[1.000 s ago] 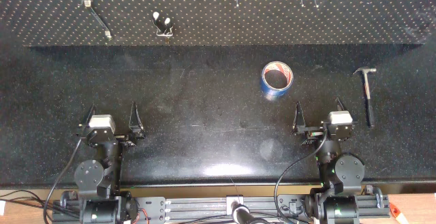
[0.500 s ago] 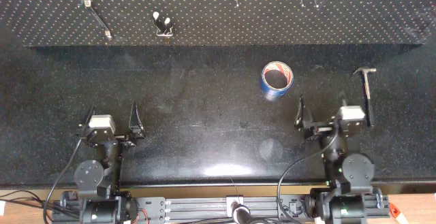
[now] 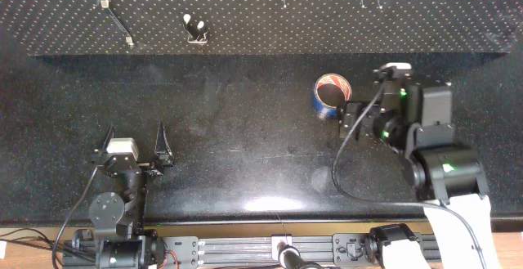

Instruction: Place Tools Onto Pegboard

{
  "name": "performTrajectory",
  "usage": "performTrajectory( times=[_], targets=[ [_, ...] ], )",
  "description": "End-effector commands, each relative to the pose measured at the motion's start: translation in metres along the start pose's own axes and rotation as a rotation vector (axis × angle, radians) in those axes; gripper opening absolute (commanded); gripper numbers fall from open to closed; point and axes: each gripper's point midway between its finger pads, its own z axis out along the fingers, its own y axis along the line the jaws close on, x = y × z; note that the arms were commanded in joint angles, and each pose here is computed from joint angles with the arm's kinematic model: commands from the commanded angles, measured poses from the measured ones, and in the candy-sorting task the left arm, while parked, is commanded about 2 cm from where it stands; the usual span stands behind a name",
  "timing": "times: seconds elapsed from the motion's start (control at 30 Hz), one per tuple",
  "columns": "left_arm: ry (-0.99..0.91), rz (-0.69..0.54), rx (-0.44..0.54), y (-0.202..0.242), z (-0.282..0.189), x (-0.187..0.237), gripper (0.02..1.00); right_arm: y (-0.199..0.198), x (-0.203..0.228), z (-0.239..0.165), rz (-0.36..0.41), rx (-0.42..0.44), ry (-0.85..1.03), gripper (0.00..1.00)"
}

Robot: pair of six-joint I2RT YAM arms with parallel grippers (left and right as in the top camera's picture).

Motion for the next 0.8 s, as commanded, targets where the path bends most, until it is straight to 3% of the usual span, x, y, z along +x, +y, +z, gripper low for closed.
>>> performTrajectory(
  times=[0.03, 0.1, 0.4, 0.8],
  targets=[
    [0.001, 0.014, 0.019, -0.004, 0.0, 0.001, 0.996, 0.007, 0.007, 0.032, -0.007, 0.046, 0.104, 1.0],
    [0.001, 0.014, 0.019, -0.004, 0.0, 0.001, 0.996, 0.005, 0.013, 0.057, 0.026, 0.106, 0.164, 1.0],
    [0.001, 0.014, 0.019, -0.004, 0.0, 0.001, 0.998, 0.02, 0.003, 0.134, -0.061, 0.161, 0.178, 1.0],
    [0.001, 0.014, 0.019, -0.004, 0.0, 0.001, 0.996, 0.011, 0.018, 0.181, -0.053, 0.205, 0.299, 1.0]
  ],
)
